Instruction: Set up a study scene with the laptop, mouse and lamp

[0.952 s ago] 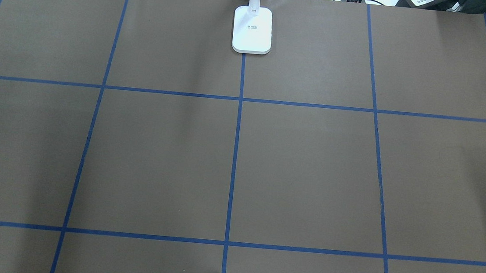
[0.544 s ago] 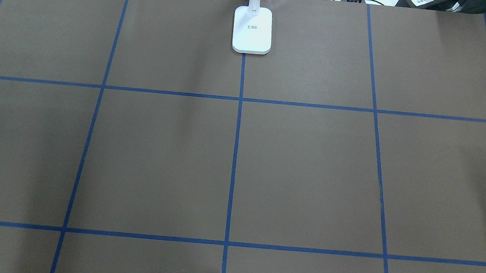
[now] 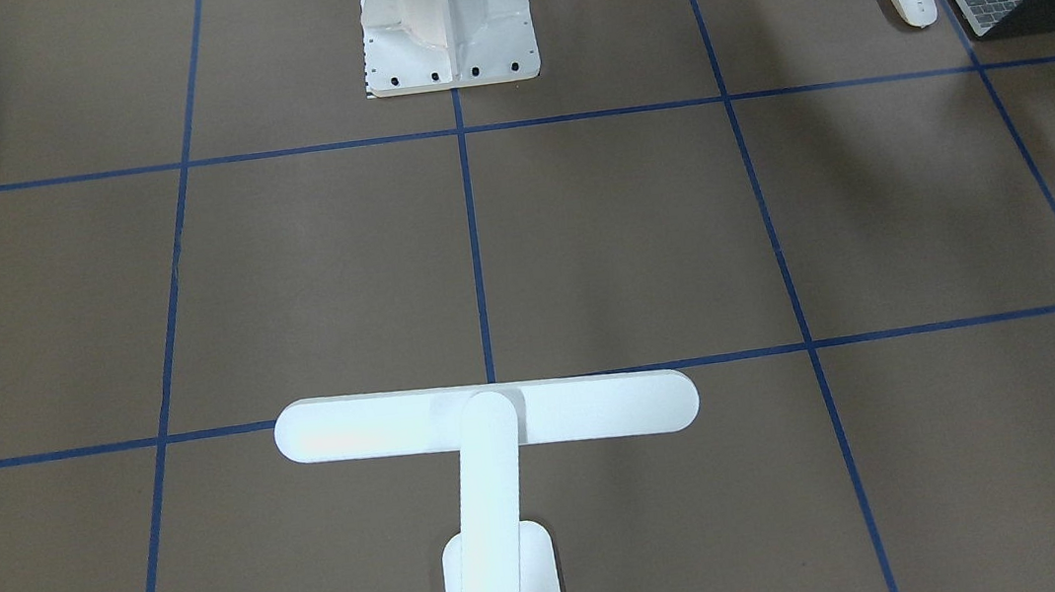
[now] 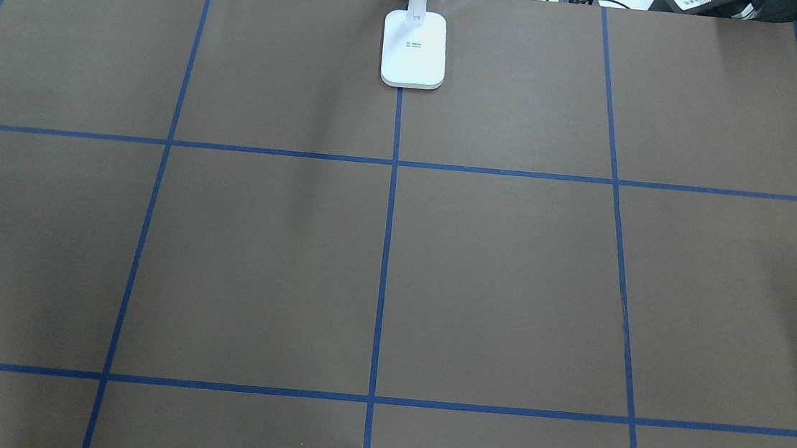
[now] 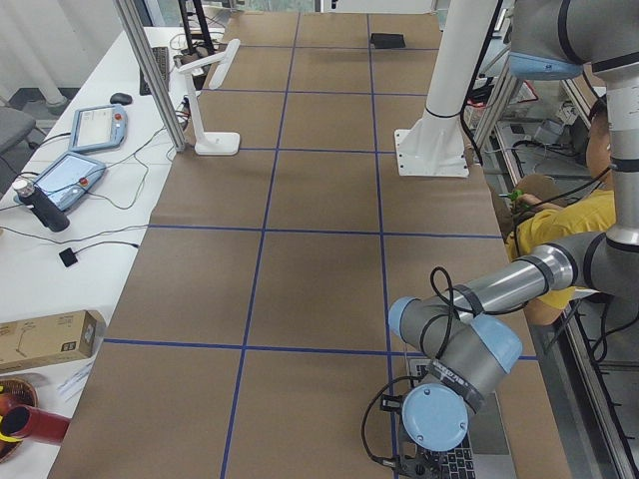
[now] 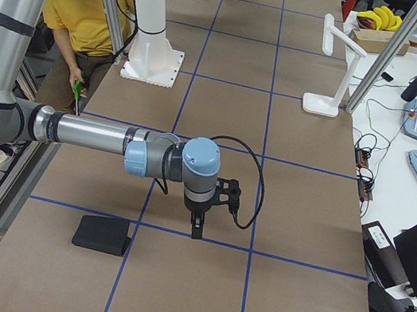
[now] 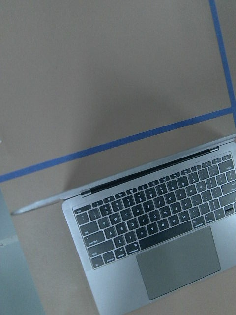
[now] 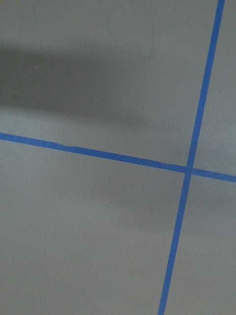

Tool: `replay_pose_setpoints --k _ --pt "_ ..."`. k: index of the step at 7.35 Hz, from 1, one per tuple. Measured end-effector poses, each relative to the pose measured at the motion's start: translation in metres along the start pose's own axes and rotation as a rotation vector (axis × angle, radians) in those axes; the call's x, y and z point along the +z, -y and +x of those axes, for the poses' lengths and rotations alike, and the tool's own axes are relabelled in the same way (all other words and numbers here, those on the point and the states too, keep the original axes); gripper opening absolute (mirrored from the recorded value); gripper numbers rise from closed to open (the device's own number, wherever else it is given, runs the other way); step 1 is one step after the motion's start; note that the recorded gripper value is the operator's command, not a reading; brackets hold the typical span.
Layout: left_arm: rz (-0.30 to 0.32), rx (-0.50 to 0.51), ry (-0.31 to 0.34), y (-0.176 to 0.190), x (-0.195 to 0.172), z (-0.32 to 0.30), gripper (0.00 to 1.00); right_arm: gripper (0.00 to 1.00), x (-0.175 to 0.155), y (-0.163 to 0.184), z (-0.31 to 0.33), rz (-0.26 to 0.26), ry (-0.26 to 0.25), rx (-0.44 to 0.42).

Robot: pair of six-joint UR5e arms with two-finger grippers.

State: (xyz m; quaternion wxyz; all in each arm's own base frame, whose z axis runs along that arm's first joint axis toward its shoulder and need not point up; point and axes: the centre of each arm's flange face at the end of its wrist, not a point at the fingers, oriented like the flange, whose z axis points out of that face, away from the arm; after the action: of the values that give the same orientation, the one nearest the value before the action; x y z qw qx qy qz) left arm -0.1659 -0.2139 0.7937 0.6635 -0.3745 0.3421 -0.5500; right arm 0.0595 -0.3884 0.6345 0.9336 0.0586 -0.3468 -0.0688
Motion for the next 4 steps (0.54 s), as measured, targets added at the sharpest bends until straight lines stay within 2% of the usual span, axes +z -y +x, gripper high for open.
replay_pose_setpoints --k 1,2,3,4 --pt "-0.025 -0.02 -0.009 0.006 0.007 -0.002 0.36 1.0 0.0 0.0 0.0 0.0 -0.001 0.0" --pt "-0.038 -0.029 -0.011 0.01 0.011 -0.005 0.16 1.0 0.0 0.0 0.0 0.0 -0.001 0.0" --pt "-0.045 -0.034 -0.011 0.012 0.015 -0.008 0.0 1.0 0.0 0.0 0.0 0.0 -0.001 0.0" --pt "-0.049 -0.036 -0.01 0.012 0.017 -0.01 0.0 1.0 0.0 0.0 0.0 0.0 -0.001 0.0"
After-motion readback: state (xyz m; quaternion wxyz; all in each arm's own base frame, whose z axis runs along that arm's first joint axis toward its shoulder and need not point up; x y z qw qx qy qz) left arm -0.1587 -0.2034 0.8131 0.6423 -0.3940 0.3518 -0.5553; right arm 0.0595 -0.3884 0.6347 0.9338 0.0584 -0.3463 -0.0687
